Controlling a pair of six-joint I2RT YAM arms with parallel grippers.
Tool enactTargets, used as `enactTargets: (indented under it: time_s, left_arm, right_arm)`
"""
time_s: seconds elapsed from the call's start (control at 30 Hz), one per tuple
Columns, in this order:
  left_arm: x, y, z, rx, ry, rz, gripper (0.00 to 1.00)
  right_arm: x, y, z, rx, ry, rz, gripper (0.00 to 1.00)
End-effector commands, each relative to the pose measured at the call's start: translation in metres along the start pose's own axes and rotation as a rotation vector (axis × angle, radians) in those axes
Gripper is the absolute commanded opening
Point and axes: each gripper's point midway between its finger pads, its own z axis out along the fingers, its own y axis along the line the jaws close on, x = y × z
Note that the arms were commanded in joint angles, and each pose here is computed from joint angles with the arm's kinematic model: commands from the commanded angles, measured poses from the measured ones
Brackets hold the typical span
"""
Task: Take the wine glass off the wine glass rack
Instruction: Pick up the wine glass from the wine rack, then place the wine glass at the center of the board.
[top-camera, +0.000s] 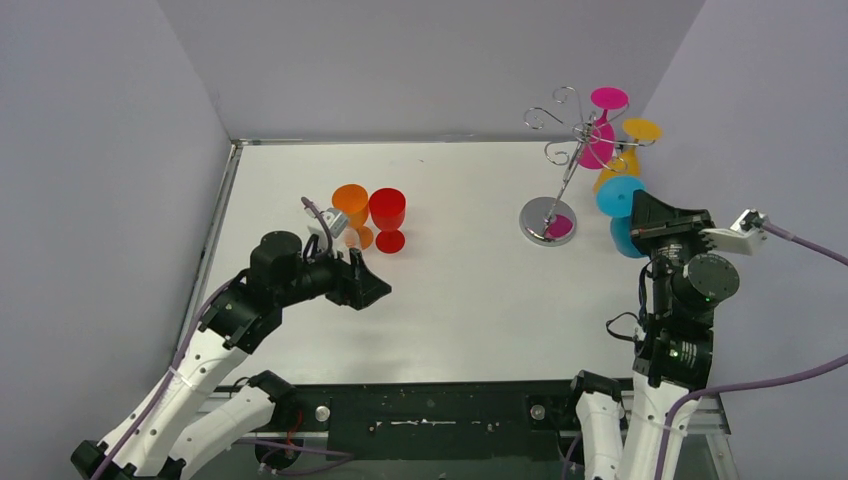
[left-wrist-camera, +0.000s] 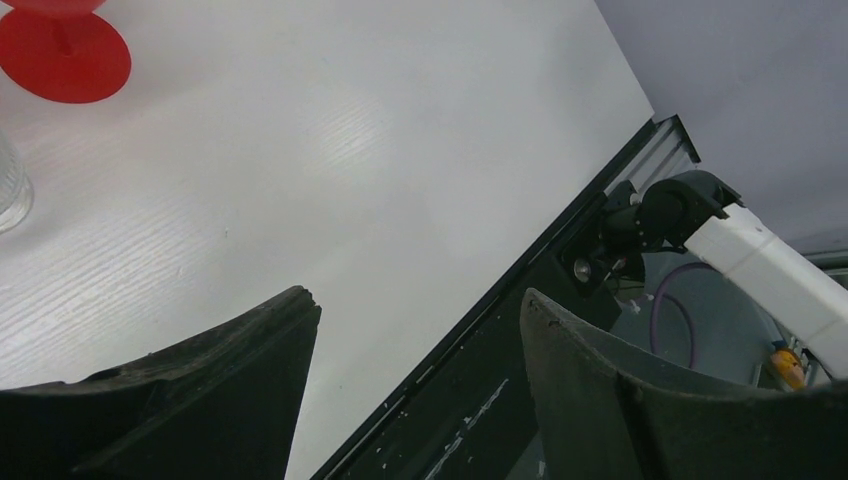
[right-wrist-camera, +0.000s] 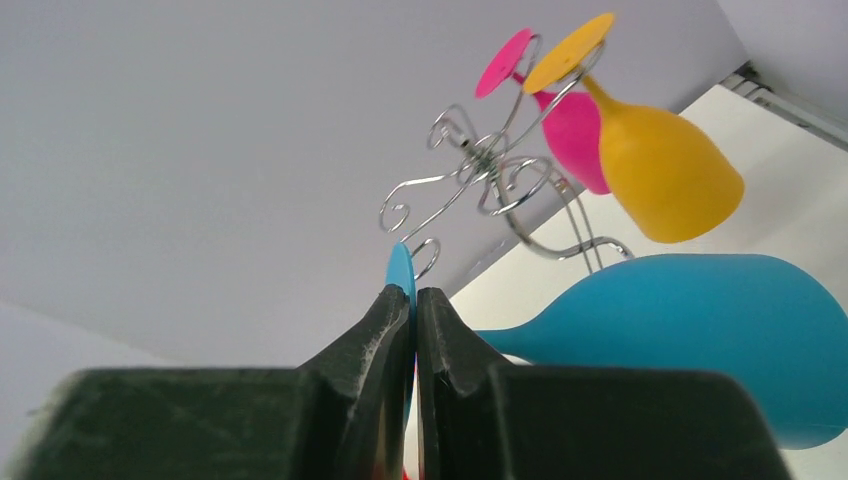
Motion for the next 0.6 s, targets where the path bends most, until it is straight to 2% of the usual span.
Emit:
enactTargets:
  time_s: [0.0,0.2,0.37,0.57]
  left_arm:
    - [-0.004,-0.017,-0.006,0.09,-0.045,-0.025,0.72]
    - [0.009,-0.025,-0.004,0.191,-0.077,-0.095,0.74]
    - [0.008,-0.043,-0.001,0.365,-0.165,-0.189,0.76]
    - [0.013,-0.05,0.012,0.48,-0.165,-0.275,0.77]
  right_arm:
    - [0.028,0.025,-0.024,-0.156,0.148,-0.1,0.0]
    - [0.088,0.032,-0.052,-0.375,0.428,-0.188,0.0]
    - [0.13,0.02,-0.075,-0.461,0.591,-0.137,0.0]
    - [0.155,0.015,-0.091,-0.538,0.702,-0.095,0.0]
